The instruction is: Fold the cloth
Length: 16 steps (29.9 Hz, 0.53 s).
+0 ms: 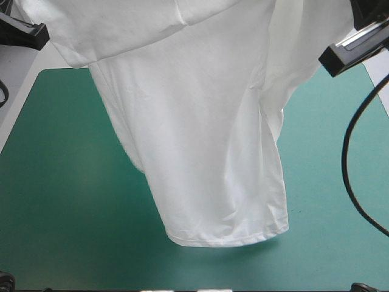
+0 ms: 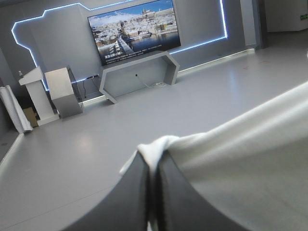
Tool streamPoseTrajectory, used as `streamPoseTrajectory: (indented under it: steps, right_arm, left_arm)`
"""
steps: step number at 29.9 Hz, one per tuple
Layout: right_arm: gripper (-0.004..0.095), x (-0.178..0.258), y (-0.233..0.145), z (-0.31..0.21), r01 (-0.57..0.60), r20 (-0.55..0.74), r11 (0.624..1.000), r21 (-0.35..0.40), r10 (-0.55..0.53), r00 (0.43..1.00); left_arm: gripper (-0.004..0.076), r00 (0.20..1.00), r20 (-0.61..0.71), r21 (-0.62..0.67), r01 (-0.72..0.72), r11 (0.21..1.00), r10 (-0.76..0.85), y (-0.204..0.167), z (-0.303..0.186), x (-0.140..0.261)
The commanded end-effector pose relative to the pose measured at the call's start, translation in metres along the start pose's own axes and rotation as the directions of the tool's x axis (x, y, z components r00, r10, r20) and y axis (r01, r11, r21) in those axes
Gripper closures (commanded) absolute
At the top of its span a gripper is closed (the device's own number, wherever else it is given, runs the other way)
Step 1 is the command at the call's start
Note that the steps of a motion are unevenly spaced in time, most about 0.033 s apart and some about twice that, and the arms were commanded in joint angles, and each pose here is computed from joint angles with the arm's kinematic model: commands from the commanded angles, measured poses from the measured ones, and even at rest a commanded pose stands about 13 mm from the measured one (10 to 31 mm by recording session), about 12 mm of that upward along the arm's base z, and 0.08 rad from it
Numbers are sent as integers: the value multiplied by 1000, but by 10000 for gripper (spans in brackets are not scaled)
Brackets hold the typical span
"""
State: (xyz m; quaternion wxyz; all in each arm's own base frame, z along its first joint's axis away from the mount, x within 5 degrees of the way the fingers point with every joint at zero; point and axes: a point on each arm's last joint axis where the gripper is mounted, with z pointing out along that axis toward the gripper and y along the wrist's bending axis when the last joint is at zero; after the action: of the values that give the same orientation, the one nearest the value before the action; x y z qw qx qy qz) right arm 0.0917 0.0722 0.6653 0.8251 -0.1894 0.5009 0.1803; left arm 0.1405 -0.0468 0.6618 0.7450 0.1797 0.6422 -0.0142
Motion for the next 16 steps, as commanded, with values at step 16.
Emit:
streamPoseTrajectory:
  steps: [16]
  right_arm:
    - [927, 156, -30, 130, 210, -472, 943, 258, -66, 879]
  left_arm:
    - [732, 905, -413, 59, -85, 995, 101, -33, 172, 124]
